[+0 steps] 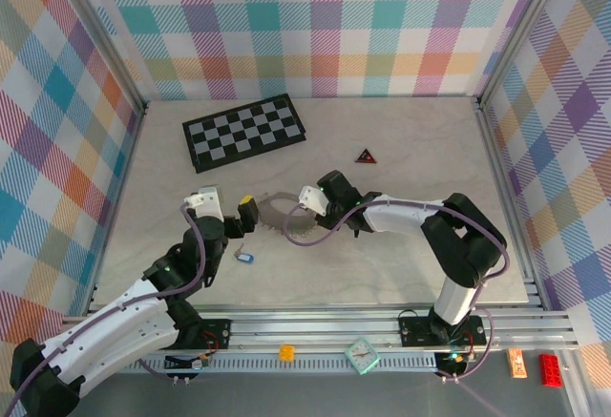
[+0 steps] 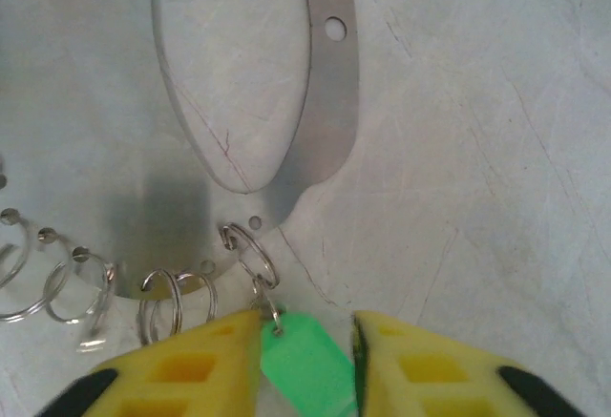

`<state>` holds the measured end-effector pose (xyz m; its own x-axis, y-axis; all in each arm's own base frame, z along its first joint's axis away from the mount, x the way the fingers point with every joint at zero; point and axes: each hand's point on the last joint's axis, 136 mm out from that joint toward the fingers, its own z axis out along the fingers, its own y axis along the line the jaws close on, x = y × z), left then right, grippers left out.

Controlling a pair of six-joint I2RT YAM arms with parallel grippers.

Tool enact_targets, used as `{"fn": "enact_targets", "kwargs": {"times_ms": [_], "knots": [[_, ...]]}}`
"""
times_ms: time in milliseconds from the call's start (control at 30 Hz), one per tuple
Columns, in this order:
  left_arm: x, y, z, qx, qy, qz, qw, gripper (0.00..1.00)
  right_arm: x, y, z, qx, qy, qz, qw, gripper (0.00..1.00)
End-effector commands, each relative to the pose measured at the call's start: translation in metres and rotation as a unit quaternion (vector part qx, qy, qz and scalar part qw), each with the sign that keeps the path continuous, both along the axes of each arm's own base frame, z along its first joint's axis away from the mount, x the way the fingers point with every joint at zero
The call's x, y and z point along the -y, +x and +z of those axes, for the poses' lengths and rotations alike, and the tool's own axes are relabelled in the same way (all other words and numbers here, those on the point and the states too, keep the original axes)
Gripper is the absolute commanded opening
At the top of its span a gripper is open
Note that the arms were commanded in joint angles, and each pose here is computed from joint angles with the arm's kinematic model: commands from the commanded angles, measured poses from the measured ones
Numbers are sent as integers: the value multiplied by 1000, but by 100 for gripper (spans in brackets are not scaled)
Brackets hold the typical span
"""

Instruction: Put the keys on the keyring

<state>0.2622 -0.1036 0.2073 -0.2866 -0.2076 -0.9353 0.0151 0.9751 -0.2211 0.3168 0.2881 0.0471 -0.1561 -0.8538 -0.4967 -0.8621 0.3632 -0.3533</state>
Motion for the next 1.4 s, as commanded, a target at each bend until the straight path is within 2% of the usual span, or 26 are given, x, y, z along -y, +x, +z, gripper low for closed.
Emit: {"fn": "enact_targets", "kwargs": {"times_ms": [0, 200, 333, 400, 500, 567, 667, 767, 900, 1067, 1200, 1367], "knots": [[2, 4, 4, 10, -9, -1, 1000, 100, 3, -2, 15, -1, 31, -5, 1000, 36], [7, 5, 3, 2, -5, -12, 1000, 100, 14, -13, 67, -2, 133, -47, 990, 40], [13, 7, -1, -9, 5, -24, 1000, 100, 23, -27, 88, -43, 215, -121, 968, 41], [14, 8, -5, -19, 11, -26, 999, 100, 31, -31, 87, -80, 261, -197, 942, 41], [18, 10, -13, -42, 25, -29, 998, 100, 52, -38, 72, -142, 302, -335, 881, 42], [18, 11, -17, -54, 27, -24, 998, 100, 56, -51, 62, -190, 308, -375, 853, 46], [21, 12, -20, -58, 16, -25, 998, 100, 74, -61, 48, -220, 302, -462, 804, 47], [19, 13, -24, -64, 1, -9, 998, 100, 78, -65, 46, -230, 311, -485, 784, 48], [22, 14, -30, -82, -1, -8, 997, 100, 66, -72, 38, -250, 311, -455, 796, 42], [28, 15, -36, -103, 0, -17, 995, 100, 38, -77, 28, -287, 259, -416, 823, 32], [30, 12, -38, -110, -8, -23, 994, 100, 13, -72, 28, -293, 245, -388, 839, 32], [28, 8, -41, -112, -16, -24, 993, 100, -7, -60, 16, -308, 231, -383, 840, 30]]}}
